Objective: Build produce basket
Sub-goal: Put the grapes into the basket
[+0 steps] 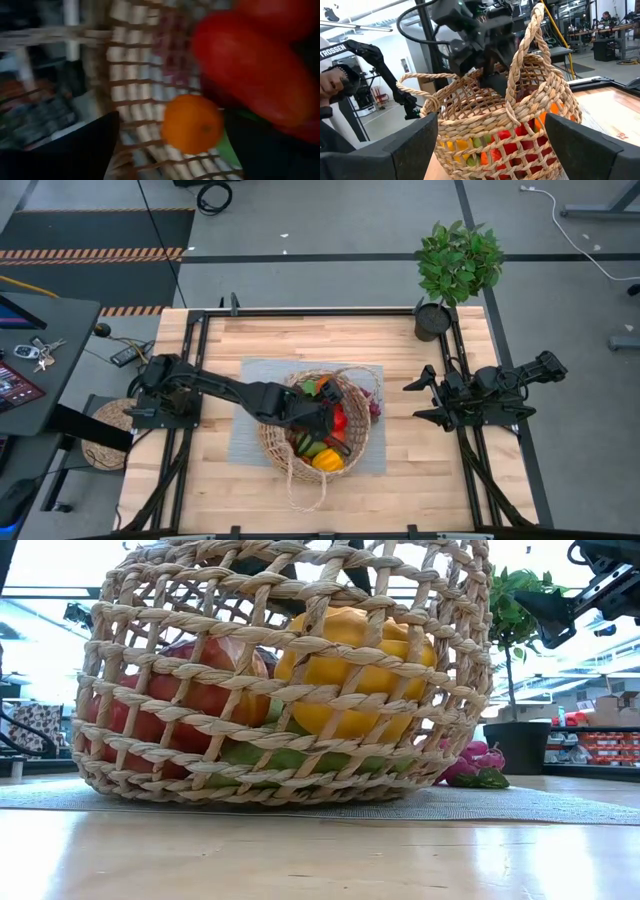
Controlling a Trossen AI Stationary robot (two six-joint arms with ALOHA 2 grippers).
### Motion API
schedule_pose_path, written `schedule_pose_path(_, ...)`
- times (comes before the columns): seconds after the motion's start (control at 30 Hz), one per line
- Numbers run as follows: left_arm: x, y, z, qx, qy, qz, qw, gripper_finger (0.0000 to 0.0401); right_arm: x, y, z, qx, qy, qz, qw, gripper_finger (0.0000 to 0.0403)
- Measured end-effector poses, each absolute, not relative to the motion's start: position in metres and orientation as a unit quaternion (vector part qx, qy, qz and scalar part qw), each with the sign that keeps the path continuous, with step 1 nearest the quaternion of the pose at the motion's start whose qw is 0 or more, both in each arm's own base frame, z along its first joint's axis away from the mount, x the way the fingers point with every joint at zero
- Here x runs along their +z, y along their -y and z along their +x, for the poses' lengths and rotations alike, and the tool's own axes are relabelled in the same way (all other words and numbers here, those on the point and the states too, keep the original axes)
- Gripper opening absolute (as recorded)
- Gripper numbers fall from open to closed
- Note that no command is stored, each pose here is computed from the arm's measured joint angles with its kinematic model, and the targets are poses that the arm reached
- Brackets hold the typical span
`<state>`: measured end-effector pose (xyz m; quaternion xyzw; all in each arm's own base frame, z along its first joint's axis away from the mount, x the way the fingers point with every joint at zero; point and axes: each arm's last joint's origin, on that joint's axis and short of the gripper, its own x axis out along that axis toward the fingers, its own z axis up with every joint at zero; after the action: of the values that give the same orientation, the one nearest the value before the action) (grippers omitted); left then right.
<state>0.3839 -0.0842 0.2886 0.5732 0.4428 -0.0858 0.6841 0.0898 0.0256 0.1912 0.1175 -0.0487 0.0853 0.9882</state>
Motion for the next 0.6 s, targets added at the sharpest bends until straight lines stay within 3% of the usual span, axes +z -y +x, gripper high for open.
schedule_pose_path(0.1, 0.301, 0.087, 0.383, -0.035, -0.437, 0.575, 0.690, 0.0365, 0.191, -0.026, 0.090, 0.085, 0.049, 0.118, 0.988, 0.0370)
schedule_pose_path(0.3, 0.360, 0.074, 0.371, 0.068, -0.385, 0.497, 0.775, 0.0339, 0.192, -0.026, 0.090, 0.086, 0.054, 0.119, 0.988, 0.0370)
schedule_pose_path(0.6, 0.434, 0.043, 0.305, 0.152, -0.295, 0.329, 0.884, 0.0284, 0.193, -0.026, 0.090, 0.086, 0.055, 0.119, 0.988, 0.0370)
